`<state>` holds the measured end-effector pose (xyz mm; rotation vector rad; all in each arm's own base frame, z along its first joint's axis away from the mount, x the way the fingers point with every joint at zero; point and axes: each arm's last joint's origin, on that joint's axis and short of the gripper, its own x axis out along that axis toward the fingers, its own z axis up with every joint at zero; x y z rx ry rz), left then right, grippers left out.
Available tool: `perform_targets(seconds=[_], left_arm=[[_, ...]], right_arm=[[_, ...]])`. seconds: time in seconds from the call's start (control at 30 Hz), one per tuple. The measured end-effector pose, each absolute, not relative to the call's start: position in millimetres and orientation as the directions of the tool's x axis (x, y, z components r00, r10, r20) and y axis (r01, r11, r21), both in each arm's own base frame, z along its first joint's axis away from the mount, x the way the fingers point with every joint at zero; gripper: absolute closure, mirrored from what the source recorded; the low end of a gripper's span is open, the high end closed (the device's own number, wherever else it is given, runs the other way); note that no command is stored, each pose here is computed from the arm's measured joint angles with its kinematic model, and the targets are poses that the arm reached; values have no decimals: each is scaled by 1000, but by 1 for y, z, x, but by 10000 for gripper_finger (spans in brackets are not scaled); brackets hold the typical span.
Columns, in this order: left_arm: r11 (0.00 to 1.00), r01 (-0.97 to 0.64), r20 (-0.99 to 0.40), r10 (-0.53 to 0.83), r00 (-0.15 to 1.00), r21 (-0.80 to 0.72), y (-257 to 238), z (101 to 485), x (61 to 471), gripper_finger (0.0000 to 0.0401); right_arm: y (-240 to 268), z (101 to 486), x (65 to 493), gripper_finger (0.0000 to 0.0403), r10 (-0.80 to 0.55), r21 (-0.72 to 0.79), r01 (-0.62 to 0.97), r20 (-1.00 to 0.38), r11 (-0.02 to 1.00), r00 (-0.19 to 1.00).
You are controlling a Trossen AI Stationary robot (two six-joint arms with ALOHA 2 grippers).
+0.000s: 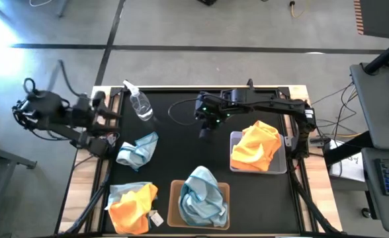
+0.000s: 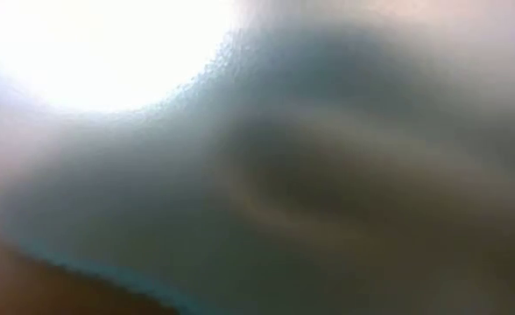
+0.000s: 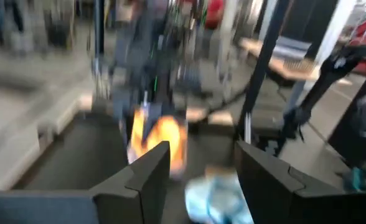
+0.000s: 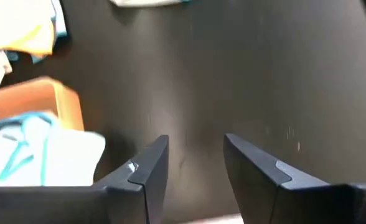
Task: Sort microfiber towel by color & place in baskets
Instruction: Put the top blue microfiber towel into the orange bin
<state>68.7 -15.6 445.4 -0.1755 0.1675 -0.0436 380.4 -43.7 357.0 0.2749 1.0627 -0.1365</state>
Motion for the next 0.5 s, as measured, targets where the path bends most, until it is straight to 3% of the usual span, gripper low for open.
perform_targets(seconds=[0.23, 0.5], left_arm=[[934, -145, -462, -24, 886, -326, -15, 416, 66, 236], [870, -310, -615, 10, 789, -384, -16, 400, 71, 236]], right_arm=[[-31, 375, 361, 267, 42, 180, 277, -898, 944, 439], [-13, 395, 344, 270, 64, 235, 307, -876, 922, 478]])
